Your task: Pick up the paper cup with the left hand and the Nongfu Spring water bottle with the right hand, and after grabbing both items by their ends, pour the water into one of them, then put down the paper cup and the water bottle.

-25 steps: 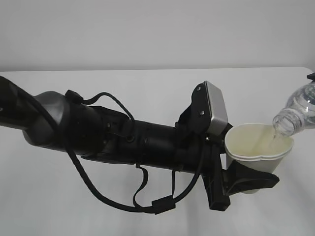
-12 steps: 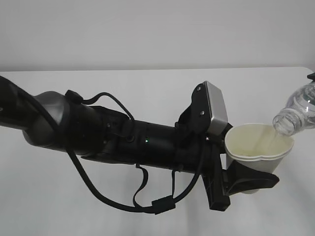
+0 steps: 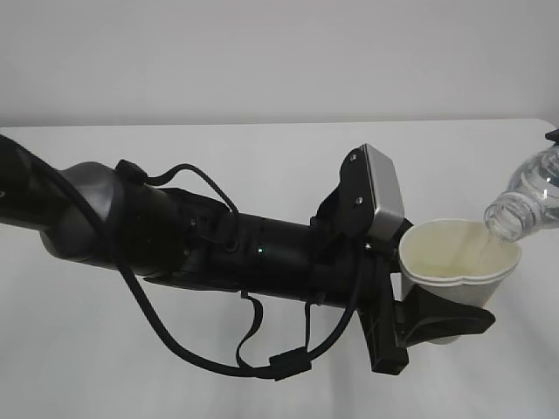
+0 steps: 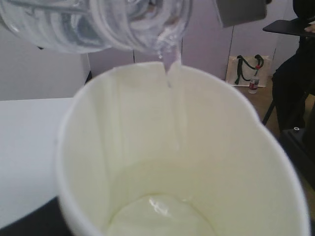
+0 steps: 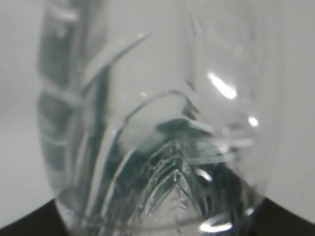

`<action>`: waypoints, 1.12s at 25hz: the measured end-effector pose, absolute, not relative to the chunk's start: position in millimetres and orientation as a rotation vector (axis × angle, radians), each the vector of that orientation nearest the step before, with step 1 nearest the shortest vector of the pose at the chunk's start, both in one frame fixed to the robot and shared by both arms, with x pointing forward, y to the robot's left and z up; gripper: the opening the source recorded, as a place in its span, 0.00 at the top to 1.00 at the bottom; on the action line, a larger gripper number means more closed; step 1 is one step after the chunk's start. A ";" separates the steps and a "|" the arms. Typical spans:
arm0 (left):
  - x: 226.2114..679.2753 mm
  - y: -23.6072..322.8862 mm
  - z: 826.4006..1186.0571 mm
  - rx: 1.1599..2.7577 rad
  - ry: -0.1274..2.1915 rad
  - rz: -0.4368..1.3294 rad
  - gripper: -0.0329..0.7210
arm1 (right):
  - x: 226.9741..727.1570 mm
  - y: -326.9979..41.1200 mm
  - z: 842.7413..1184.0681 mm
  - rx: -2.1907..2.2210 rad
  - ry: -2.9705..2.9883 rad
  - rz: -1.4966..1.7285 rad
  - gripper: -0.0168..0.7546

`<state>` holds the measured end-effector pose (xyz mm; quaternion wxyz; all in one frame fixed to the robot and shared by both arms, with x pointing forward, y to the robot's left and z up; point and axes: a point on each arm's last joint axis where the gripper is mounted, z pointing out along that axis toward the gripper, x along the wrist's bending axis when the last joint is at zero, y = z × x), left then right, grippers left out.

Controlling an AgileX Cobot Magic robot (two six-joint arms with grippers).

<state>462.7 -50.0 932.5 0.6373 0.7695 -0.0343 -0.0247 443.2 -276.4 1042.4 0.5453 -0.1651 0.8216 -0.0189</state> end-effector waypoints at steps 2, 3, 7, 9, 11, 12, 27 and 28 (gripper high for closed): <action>462.8 -50.0 932.4 1.758 -0.078 -0.056 0.39 | 443.2 -276.4 1042.4 -0.391 1.949 -0.045 0.46; 462.8 -50.0 932.4 1.758 -0.078 -0.056 0.39 | 443.2 -276.4 1042.4 -0.391 1.949 -0.045 0.46; 462.8 -50.0 932.4 1.758 -0.078 -0.056 0.39 | 443.2 -276.4 1042.4 -0.391 1.949 -0.045 0.46; 462.8 -50.0 932.4 1.758 -0.078 -0.056 0.39 | 443.2 -276.4 1042.4 -0.391 1.949 -0.045 0.46; 462.8 -50.0 932.4 1.758 -0.078 -0.056 0.39 | 443.2 -276.4 1042.4 -0.391 1.949 -0.045 0.46; 462.8 -50.0 932.4 1.758 -0.078 -0.056 0.39 | 443.2 -276.4 1042.4 -0.392 1.949 -0.045 0.46; 462.8 -50.0 932.4 1.758 -0.078 -0.056 0.39 | 443.3 -276.6 1042.4 -0.391 1.949 -0.047 0.46; 462.8 -50.0 932.4 1.758 -0.078 -0.056 0.39 | 443.3 -276.6 1042.4 -0.391 1.949 -0.047 0.46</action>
